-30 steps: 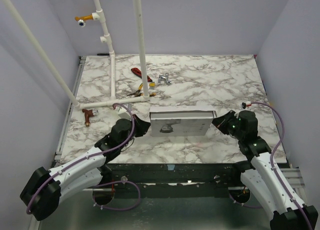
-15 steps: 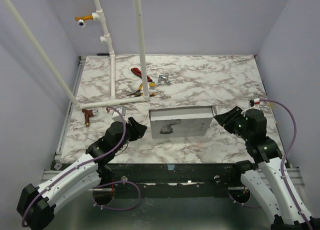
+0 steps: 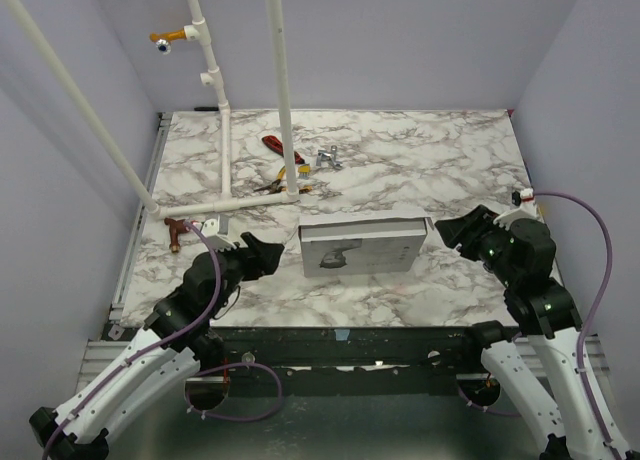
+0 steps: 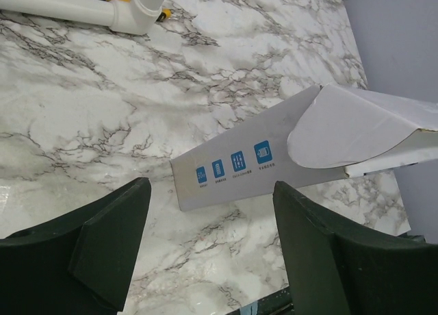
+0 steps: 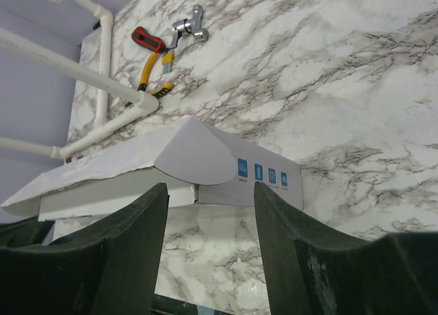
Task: Sort the hair-cutting tools
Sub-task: Close the storage box at the center of the board.
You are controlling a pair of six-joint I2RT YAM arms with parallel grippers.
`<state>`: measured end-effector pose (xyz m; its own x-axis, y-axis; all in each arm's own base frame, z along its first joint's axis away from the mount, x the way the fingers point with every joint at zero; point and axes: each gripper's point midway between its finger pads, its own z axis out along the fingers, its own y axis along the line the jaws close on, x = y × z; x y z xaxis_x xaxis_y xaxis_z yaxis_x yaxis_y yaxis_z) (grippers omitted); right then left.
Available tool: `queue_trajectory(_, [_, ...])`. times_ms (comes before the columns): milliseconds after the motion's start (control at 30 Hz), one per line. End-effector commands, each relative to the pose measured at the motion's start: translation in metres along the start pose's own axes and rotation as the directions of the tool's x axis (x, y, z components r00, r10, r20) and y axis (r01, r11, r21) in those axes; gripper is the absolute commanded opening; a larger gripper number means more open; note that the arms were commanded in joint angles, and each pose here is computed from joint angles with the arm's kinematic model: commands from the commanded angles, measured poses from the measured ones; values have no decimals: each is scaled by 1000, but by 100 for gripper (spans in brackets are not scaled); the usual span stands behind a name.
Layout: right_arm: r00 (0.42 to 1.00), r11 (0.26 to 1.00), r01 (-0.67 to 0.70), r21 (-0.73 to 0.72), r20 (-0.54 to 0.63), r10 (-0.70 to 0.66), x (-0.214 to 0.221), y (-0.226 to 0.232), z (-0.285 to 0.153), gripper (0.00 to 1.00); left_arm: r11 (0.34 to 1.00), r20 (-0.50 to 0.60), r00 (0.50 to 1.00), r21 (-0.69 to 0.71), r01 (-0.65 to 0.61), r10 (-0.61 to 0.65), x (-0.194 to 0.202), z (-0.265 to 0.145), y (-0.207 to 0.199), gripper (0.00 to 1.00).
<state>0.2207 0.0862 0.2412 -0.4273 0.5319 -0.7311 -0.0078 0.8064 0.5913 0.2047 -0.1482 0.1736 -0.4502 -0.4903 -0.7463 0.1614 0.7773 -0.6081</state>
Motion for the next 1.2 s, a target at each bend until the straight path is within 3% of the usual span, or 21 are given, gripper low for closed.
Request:
queue_trajectory(0, [995, 991, 92, -95, -21, -95, 0, 17, -1, 56, 998, -16, 998, 21, -53, 53, -7, -6, -8, 75])
queue_trajectory(433, [981, 984, 133, -119, -123, -148, 16, 17, 15, 56, 984, 17, 990, 111, -142, 141, -27, -14, -33, 85])
queue_trajectory(733, [985, 980, 158, -119, -51, -165, -8, 27, 28, 52, 973, 17, 985, 158, -170, 170, -30, -16, -43, 84])
queue_trajectory(1167, [983, 972, 172, -158, -36, -179, -13, 36, 31, 25, 954, -10, 970, 182, -239, 245, -35, -9, -57, 83])
